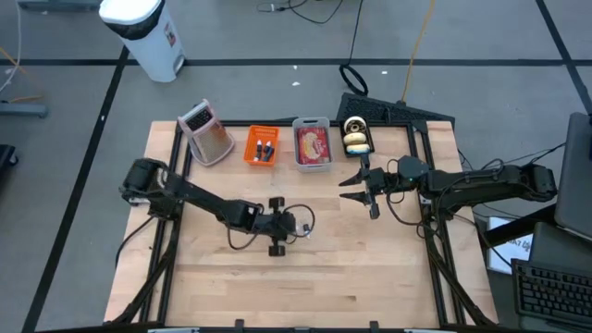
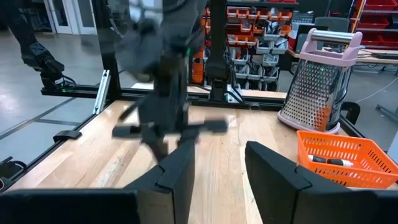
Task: Pick & Place Food Item
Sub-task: Put the black food coloring bottle into the orange bin
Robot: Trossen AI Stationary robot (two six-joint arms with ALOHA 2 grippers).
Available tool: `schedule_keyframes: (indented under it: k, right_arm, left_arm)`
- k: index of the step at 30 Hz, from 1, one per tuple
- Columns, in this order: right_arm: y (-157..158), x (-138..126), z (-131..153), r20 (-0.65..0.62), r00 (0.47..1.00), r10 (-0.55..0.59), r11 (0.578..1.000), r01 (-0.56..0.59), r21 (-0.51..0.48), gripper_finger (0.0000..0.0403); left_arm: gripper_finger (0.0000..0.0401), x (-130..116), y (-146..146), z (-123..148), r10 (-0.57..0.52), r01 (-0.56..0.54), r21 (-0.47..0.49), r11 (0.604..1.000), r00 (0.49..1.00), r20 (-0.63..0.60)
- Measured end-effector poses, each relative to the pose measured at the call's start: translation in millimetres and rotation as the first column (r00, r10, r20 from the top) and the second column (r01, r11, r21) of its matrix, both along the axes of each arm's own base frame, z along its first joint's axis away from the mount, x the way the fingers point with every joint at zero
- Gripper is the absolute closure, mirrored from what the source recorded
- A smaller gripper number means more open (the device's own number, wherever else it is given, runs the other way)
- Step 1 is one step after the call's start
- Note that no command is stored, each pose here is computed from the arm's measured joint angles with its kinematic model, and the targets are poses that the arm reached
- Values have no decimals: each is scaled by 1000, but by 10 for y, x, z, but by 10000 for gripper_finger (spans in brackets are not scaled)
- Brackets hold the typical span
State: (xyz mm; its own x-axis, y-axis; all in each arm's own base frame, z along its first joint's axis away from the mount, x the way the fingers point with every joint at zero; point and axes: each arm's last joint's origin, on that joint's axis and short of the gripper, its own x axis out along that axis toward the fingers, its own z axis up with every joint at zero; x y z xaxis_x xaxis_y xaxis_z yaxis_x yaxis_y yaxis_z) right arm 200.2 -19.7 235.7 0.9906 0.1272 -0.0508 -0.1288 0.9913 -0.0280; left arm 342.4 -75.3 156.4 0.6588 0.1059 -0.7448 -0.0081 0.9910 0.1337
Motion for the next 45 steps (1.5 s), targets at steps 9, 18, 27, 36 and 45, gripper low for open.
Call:
schedule_keyframes:
  k: [9, 18, 27, 36, 45]
  right_arm:
    - [-1, -2, -20, -19, 1000, -1, 1000, 1, -2, 273]
    - [-5, -2, -27, -24, 1000, -14, 1000, 13, -25, 273]
    - [-41, -1, -34, -29, 990, -135, 989, 133, -56, 273]
    - [-42, 1, -23, -17, 990, -137, 989, 136, -51, 273]
    - [-41, -2, -40, -27, 990, -139, 990, 138, -27, 273]
  left_arm:
    - [339, -353, 472, 536, 68, -75, 64, 995, 992, 108]
    - [335, -831, 1099, 565, 279, -302, 34, 953, 914, 294]
    - [327, -1086, 1746, 282, 650, -649, -134, 749, 682, 335]
    - [326, -1060, 2070, -17, 768, -738, -225, 636, 576, 281]
    - [318, -1054, 2128, -84, 780, -755, -217, 619, 561, 275]
